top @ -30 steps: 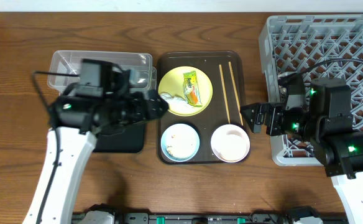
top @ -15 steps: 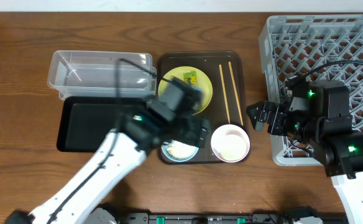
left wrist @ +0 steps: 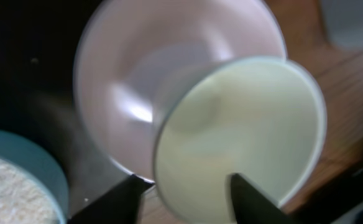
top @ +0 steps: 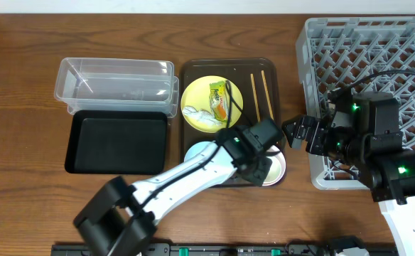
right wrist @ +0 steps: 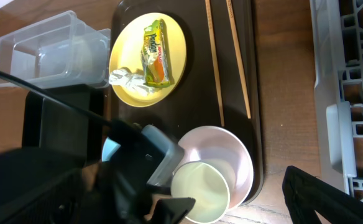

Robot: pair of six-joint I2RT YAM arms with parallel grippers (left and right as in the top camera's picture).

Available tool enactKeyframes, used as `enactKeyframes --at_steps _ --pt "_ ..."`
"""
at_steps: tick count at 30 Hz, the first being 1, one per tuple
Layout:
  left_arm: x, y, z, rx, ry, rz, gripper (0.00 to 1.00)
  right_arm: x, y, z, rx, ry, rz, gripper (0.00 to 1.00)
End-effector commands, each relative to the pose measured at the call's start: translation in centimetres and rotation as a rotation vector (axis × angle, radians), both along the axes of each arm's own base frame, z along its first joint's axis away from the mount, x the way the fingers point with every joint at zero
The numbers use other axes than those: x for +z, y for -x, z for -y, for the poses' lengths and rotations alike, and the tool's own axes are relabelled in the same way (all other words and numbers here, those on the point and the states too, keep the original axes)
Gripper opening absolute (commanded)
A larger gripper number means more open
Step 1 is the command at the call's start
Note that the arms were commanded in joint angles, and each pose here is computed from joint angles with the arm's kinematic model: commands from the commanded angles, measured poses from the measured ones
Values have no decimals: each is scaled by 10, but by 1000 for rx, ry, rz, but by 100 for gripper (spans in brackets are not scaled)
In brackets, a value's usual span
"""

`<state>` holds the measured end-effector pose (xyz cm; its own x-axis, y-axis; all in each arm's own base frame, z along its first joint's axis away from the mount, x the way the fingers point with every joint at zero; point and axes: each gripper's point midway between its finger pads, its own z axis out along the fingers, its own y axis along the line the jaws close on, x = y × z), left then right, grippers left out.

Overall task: Sort waste into correct bins and load items into the dishwasher rack
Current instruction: 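Reach the left gripper to the white cup in the pink bowl and grasp, then lift the white cup and hand it to the right gripper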

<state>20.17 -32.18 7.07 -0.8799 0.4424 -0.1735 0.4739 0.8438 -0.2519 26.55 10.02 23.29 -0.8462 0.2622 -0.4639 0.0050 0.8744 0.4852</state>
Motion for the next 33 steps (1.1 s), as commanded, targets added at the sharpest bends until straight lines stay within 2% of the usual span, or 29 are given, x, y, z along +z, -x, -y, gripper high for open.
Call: enactKeyframes --at_steps 1,3,4,8,15,18,20,24,28,33 --pt "0 -3 5 13 4 9 30 8 -2 0 -9 -11 16 99" --pt "4 -8 4 23 13 19 19 8 -2 0 -8 -11 16 99" --pt "7 -11 2 33 16 21 8 8 -2 0 -8 -11 16 99" --pt "39 -24 -13 90 71 26 6 8 -2 0 -8 -11 16 99" --pt "142 -50 -51 184 439 15 6 12 -5 -3 45 8 62 99" --pt "194 -47 -70 134 681 -23 6 34 -3 -33 278 -59 193 99" --pt "224 -40 -80 77 834 -57 6 60 9 -63 519 -153 344 99" --pt "265 -24 -93 -34 1062 -131 6 103 29 -91 767 -321 539 99" --pt "285 -13 -98 -97 1169 -190 6 130 38 -103 899 -432 649 99" --pt "288 -10 -98 -111 1184 -200 6 147 52 -121 1030 -531 690 98"
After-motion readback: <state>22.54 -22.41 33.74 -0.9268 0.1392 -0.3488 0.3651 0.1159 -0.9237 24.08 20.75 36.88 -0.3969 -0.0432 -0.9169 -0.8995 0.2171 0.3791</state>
